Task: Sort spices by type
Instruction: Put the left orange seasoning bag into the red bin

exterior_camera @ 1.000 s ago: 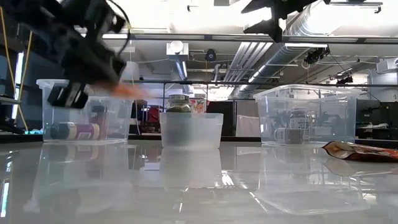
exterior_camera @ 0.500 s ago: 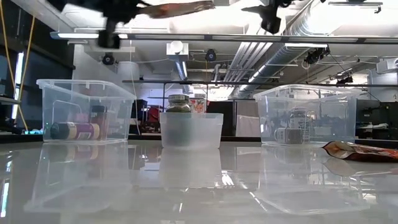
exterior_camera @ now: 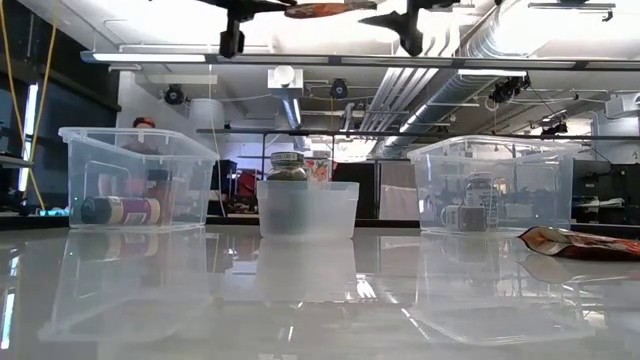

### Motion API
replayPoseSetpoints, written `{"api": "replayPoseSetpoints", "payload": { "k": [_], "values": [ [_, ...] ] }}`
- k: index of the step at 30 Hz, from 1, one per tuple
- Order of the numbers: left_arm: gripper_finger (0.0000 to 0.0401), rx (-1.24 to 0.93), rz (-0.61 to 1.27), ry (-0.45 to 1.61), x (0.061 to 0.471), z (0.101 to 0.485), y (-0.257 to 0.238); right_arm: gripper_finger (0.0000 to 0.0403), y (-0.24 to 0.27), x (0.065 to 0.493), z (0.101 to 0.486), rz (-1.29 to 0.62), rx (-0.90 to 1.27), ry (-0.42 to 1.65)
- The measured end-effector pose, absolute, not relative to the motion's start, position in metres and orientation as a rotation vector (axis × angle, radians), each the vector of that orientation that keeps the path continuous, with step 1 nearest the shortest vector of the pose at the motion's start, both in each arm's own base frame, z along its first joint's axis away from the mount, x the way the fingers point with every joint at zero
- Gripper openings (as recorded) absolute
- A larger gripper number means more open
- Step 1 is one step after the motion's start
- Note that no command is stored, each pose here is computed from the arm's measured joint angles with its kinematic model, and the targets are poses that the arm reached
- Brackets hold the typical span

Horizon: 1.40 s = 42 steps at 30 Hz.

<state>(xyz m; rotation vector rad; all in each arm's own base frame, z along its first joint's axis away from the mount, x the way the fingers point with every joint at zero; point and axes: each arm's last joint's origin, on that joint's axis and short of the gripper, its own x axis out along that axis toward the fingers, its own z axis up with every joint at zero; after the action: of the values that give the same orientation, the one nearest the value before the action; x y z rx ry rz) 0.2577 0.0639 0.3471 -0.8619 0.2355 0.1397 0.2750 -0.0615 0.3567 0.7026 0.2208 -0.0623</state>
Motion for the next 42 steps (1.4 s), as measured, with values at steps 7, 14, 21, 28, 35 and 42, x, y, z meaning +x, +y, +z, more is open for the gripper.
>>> {"api": "replayPoseSetpoints", "payload": {
  "k": [7,14,21,28,35,42],
  "values": [
    [0.0000,-0.856,0.116,0.206,0.270,0.345,0.067,0.0244,-0.063,0.282,0.356,-0.070,0.725,0.181],
    [0.0000,-0.861,0.099,0.194,0.278,0.341,0.070,0.0126,-0.066,0.286,0.352,-0.108,0.752,0.184],
    [0.0001,-0.761,0.104,0.179,0.275,0.343,0.077,0.0019,-0.066,0.284,0.354,-0.109,0.764,0.171],
    [0.0032,-0.731,0.135,0.224,0.267,0.338,0.094,0.0007,-0.067,0.262,0.366,-0.129,0.750,0.167],
    [0.0126,-0.714,0.134,0.335,0.255,0.331,0.101,0.0005,-0.061,0.215,0.381,-0.239,0.725,0.198],
    [0.0194,-0.629,0.119,0.306,0.244,0.342,0.097,0.0003,-0.041,0.177,0.376,-0.263,0.805,0.384]
  ]
}}
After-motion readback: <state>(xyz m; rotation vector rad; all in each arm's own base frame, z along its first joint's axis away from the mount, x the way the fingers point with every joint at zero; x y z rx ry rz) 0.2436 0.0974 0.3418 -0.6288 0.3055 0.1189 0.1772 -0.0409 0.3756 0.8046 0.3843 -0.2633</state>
